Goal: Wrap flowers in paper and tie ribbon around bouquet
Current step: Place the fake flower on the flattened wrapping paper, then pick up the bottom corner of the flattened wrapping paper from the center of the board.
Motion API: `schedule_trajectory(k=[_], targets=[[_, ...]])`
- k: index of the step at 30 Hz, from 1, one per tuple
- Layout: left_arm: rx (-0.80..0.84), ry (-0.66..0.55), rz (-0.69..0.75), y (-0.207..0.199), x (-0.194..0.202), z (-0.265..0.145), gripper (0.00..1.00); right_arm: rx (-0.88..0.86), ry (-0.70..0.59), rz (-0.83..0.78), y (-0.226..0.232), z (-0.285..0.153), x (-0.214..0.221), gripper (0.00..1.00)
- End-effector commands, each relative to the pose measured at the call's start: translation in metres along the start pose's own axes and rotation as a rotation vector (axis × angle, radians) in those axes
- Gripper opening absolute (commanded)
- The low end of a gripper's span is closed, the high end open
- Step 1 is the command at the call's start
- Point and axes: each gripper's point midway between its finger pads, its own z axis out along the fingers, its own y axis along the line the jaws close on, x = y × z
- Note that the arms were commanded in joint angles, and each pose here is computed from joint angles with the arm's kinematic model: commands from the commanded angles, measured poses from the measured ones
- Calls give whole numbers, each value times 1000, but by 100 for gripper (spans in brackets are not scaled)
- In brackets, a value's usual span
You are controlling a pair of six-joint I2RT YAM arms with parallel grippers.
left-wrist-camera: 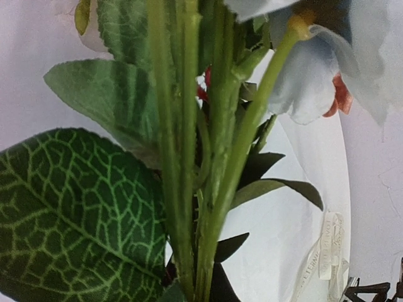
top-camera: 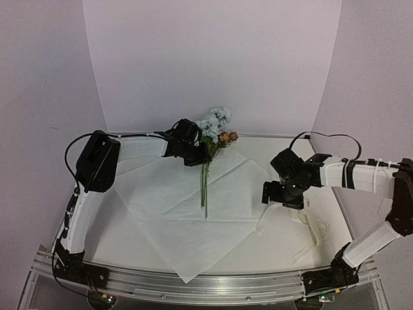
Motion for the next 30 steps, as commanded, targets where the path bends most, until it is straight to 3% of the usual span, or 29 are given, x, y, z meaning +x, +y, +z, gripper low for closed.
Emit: schedule_trajectory(k=[1,5,9,14,21,30], targets=[[102,-3,-12,-17,-5,11,9,-26,-1,-2,10,-3,-9,95],[104,2,-34,-13,-4,7,33,-27,6,-6,9,-2,-9,95],[86,-29,-38,-14,-12,-9,50,-15,2,-17,7,-2,-10,95],[75,-67,-31,-22,-22,-37,62,16,7,9,-3,0,-12,95],[14,-75,-71,-2,-14,-83,63,18,28,30,2,4,-20,90],[-9,-11,-313,84,52,-128,46,72,100,87,-7,36,-11,67]])
